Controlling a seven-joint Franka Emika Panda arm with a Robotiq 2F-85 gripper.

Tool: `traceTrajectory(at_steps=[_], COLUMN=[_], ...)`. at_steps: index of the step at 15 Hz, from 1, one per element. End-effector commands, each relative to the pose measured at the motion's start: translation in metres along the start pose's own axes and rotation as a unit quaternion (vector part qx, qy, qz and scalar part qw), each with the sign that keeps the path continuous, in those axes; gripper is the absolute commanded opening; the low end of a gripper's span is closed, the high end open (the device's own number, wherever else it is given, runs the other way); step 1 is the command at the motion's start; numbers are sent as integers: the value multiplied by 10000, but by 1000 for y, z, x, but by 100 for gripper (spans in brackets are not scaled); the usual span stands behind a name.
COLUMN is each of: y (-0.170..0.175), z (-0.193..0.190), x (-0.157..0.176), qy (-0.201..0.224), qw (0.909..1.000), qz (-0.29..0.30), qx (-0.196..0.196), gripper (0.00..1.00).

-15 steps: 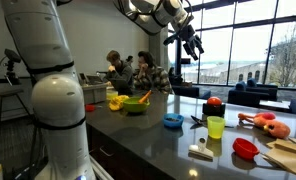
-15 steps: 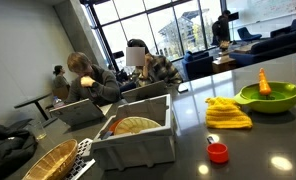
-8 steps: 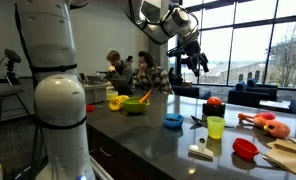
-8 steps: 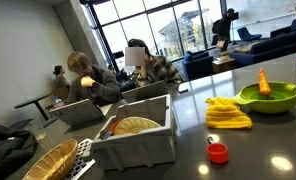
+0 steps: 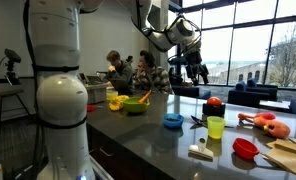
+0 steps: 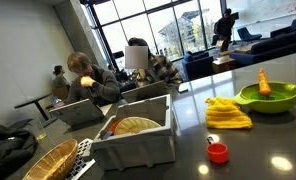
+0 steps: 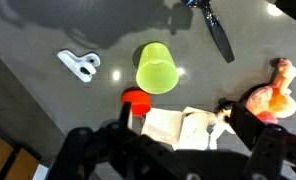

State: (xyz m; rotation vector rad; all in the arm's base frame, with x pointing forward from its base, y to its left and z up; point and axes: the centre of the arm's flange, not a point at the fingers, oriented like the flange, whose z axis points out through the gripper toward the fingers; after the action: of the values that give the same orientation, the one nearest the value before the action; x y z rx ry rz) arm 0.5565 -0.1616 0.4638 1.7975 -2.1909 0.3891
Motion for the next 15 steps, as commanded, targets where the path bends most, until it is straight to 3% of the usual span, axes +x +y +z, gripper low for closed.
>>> traceTrajectory(at_steps=[1,9,15], y=[-15,-9,-26], z=[6,13,73], x=[-6,-31,-111], qy=[109,126,262], qw=[9997,9998,9894], qz=[87,-37,775], qx=[-209,-160,-1197], gripper=[100,100,100])
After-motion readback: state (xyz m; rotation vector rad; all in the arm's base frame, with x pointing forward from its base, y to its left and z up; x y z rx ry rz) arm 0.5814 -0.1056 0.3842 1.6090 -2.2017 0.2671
